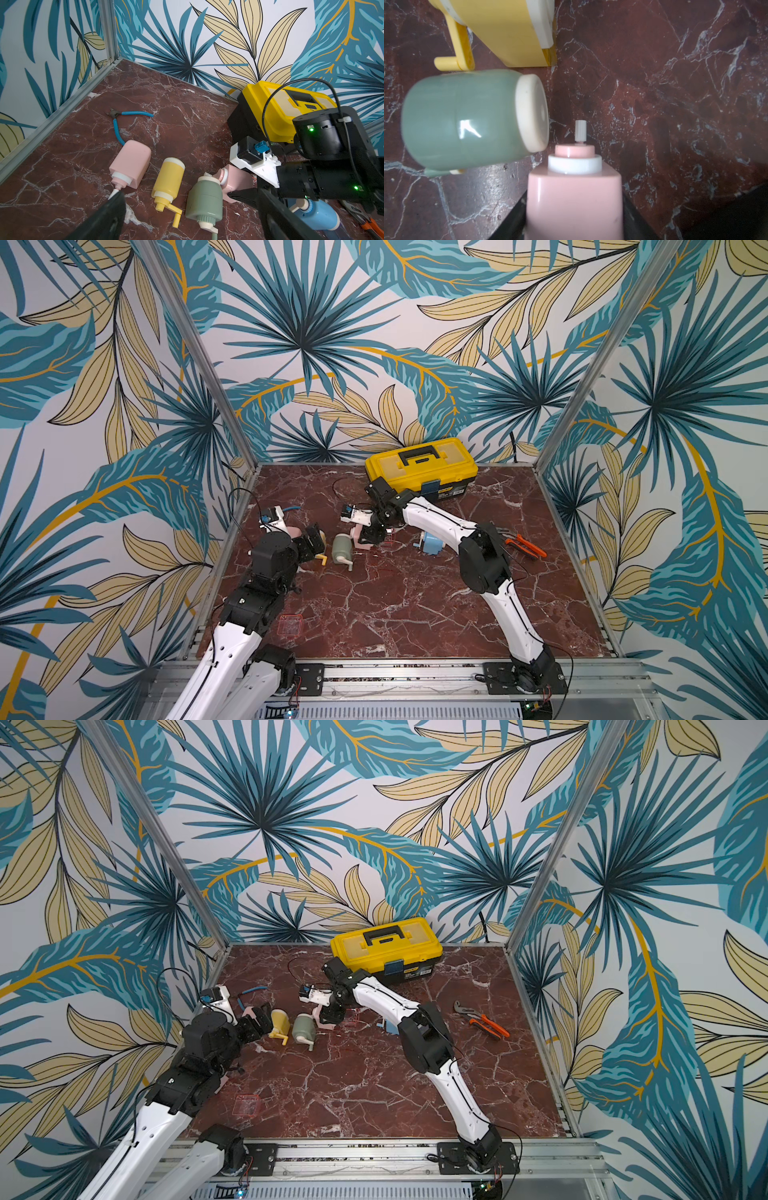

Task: Put the tray back into the pencil sharpener
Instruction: Pick up the pencil sharpener from the center of the board.

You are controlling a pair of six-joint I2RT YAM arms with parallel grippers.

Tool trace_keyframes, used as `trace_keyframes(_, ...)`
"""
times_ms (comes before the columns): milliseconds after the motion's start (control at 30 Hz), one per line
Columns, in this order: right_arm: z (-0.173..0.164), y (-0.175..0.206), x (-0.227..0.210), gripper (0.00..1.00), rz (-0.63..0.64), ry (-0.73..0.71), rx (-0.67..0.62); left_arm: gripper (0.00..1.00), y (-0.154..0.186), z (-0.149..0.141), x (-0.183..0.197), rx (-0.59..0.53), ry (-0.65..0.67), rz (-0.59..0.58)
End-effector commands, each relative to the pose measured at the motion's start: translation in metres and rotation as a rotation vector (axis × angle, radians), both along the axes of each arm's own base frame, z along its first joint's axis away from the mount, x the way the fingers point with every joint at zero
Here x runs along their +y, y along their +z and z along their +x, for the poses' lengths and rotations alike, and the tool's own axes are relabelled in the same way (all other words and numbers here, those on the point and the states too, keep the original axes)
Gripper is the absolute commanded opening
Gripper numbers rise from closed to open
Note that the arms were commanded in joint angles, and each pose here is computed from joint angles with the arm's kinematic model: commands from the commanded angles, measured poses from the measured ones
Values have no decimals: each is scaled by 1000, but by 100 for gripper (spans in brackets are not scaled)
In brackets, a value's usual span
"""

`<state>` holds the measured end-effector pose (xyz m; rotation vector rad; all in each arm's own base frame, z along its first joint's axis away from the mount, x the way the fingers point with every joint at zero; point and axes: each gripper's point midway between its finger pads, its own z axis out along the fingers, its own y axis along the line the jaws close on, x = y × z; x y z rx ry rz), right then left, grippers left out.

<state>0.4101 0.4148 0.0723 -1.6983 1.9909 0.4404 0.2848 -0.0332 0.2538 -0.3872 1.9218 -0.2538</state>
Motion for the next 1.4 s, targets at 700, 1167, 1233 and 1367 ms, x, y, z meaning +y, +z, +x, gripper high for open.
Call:
trace_keyframes(700, -26, 69, -17, 46, 69, -18, -53, 100, 19, 0, 5, -38, 25, -14)
trace_keyframes(1167, -130, 64, -65, 46, 74, 142, -26, 100, 14, 9, 3, -6, -3, 64)
trace_keyframes(1233, -141, 54, -62, 46, 79, 158, -11, 100, 11, 10, -1, 5, -23, 71)
trace_keyframes(1367, -156, 33, -53, 45, 66, 209, 20, 100, 6, 10, -3, 15, -38, 72)
